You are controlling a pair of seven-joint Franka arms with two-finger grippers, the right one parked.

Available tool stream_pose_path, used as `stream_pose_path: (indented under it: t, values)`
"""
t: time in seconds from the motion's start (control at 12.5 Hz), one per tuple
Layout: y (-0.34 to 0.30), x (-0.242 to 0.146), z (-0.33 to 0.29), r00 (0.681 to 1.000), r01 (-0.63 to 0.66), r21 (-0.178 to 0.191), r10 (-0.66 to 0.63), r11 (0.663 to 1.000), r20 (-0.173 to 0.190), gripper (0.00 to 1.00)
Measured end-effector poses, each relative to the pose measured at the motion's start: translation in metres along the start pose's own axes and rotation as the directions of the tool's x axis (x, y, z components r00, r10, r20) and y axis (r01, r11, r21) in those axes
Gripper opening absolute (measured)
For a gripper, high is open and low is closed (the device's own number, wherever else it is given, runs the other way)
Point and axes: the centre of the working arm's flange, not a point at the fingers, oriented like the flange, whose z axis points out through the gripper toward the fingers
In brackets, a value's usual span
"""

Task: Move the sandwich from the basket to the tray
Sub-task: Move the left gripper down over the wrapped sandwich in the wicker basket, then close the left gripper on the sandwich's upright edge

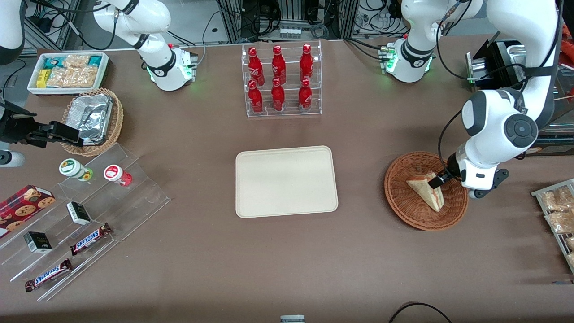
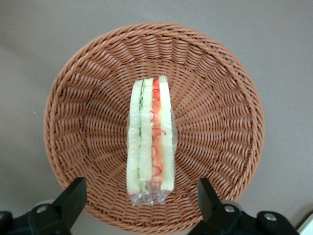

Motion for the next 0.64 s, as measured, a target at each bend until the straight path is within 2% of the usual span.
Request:
stream_pose_path:
  t: [0.64]
  values:
    - [0.007,0.003,0.041,1.000,0.022,-0.005,-0.022,1.000,0.001,1.00]
